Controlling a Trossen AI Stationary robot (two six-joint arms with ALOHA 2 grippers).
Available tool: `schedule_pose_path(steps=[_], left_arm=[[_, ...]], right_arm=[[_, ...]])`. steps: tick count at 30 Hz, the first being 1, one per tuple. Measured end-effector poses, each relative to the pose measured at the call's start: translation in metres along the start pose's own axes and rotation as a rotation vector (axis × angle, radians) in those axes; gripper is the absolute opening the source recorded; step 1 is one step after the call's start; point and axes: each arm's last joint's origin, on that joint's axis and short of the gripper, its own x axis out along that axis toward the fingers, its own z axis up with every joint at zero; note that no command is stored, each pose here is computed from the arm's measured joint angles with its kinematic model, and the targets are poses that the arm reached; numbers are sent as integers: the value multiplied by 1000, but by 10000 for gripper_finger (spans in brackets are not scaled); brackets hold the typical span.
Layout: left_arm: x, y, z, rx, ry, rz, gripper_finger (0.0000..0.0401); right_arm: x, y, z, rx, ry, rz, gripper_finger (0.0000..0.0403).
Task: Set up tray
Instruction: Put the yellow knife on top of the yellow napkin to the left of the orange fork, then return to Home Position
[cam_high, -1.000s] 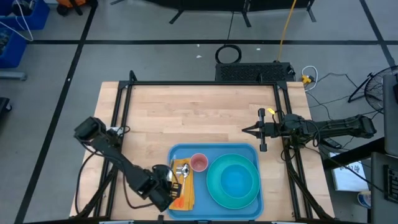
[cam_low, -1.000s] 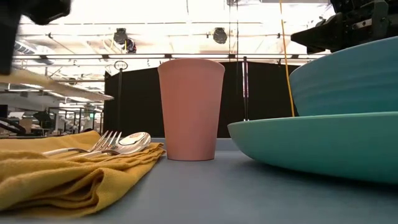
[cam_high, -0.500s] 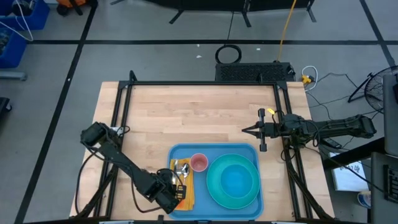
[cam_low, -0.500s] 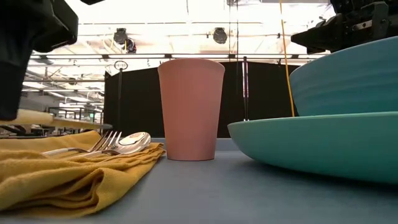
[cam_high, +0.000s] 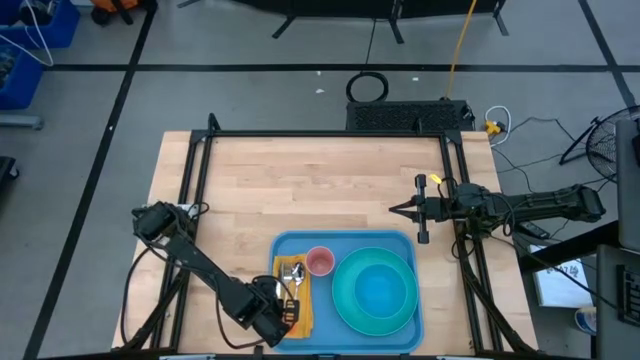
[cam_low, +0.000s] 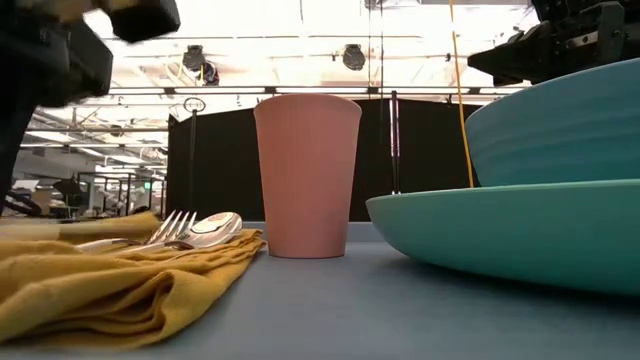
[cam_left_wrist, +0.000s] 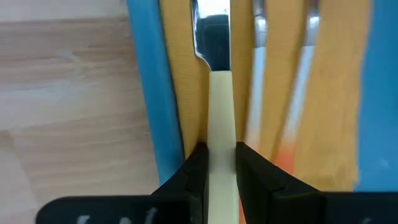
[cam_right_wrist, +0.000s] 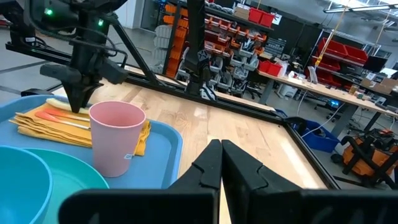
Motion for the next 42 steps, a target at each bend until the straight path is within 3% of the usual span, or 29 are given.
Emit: schedule_pose_path(steps=[11,18,22,34,38,42], left_arm=[[10,0,-2,-10,8,23,54],[11,1,-2,2,15,34,147],[10,0,-2,16,21,32,178],[-28,10,12,73,15,104,162],[-45,7,18,193,-44,11,159],[-60,2,27,490,-156,-76,159]], right_arm=[[1,0,-2,0,14,4,0],[1,0,-1,3,12,4,0],[1,0,-1,3,12,4,0],[1,0,-1,3,12,3,0],[1,0,-1,3,11,3,0],[1,0,-1,-8,10,3,0]])
